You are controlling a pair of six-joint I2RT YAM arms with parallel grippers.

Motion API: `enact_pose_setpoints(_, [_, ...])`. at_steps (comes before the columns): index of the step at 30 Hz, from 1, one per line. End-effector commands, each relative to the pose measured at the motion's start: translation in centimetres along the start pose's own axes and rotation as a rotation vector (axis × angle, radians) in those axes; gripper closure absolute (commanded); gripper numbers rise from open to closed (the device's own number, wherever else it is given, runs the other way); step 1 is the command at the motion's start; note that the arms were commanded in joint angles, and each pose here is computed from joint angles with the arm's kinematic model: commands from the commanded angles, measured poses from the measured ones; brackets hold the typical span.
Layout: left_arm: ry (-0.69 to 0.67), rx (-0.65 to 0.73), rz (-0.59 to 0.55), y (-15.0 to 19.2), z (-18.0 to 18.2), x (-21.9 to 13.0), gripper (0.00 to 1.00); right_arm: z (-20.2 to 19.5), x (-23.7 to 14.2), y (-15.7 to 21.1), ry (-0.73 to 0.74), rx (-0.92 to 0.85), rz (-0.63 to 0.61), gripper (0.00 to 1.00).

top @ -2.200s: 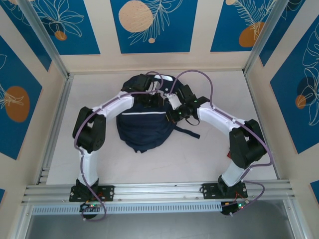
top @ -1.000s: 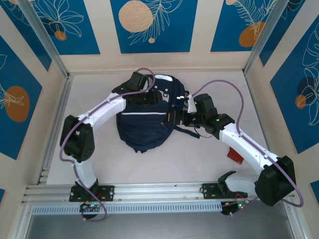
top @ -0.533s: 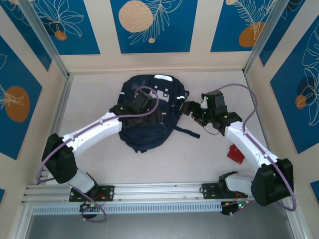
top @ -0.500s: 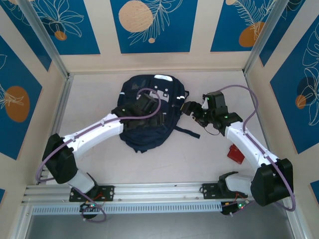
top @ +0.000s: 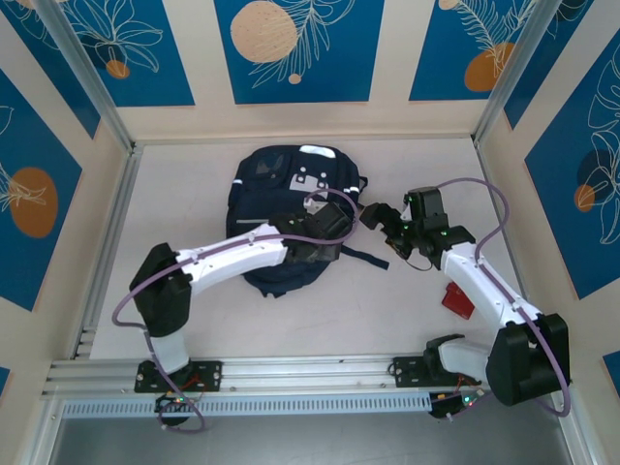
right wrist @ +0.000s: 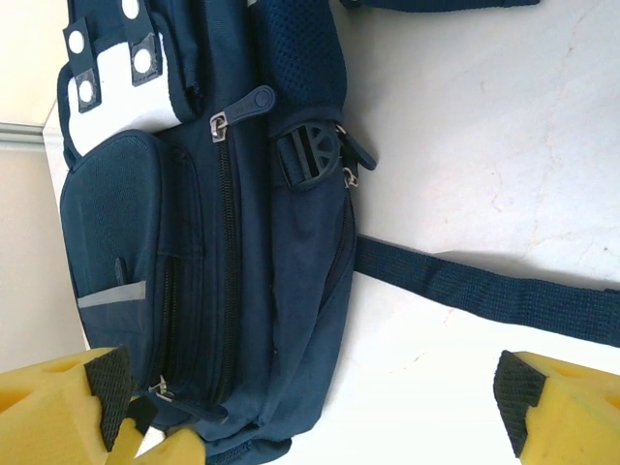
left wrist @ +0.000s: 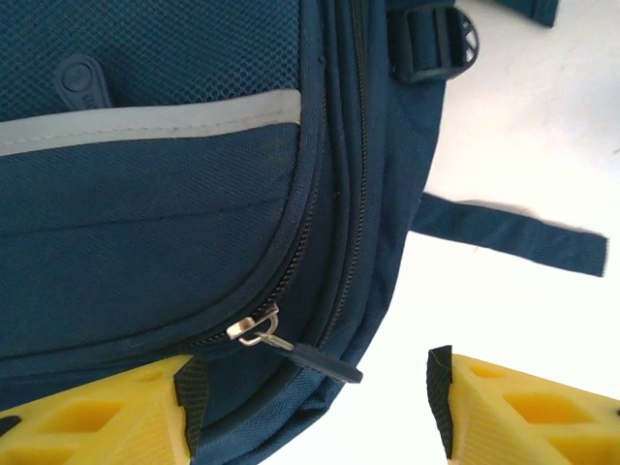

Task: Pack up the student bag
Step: Unzip the student bag at the center of the table.

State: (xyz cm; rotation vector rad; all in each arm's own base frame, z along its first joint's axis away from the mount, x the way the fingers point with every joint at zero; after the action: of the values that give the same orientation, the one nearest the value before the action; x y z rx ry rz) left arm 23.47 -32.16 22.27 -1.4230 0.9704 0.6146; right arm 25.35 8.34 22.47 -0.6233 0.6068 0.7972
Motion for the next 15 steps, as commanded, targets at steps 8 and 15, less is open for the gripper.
enact_pose_setpoints(8, [-0.177, 0.023, -0.013, -0.03, 0.08, 1.15, 0.52, -0.7, -0.32, 0.26, 0.003, -0.009, 0.014, 0.02])
enact_pose_setpoints(15, [-0.181, 0.007, -0.012, 0.28, 0.48, 0.81, 0.76, -0.76, -0.18, 0.21, 0.0, -0.004, 0.022, 0.03])
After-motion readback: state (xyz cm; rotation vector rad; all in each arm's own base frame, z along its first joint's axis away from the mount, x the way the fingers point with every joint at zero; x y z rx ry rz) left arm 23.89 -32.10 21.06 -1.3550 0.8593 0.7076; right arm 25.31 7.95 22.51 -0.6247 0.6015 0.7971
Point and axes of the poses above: each hand's point on the last joint's axis, 136 mm out from that joint toward the fingers, its own x axis out along the fingers, its own z axis along the line the jaws close on, y = z × x, the point moved 10 cm from there along -x, back along the fingers, and after that the axes turned 1 degree about -x, right-handed, at the moved point
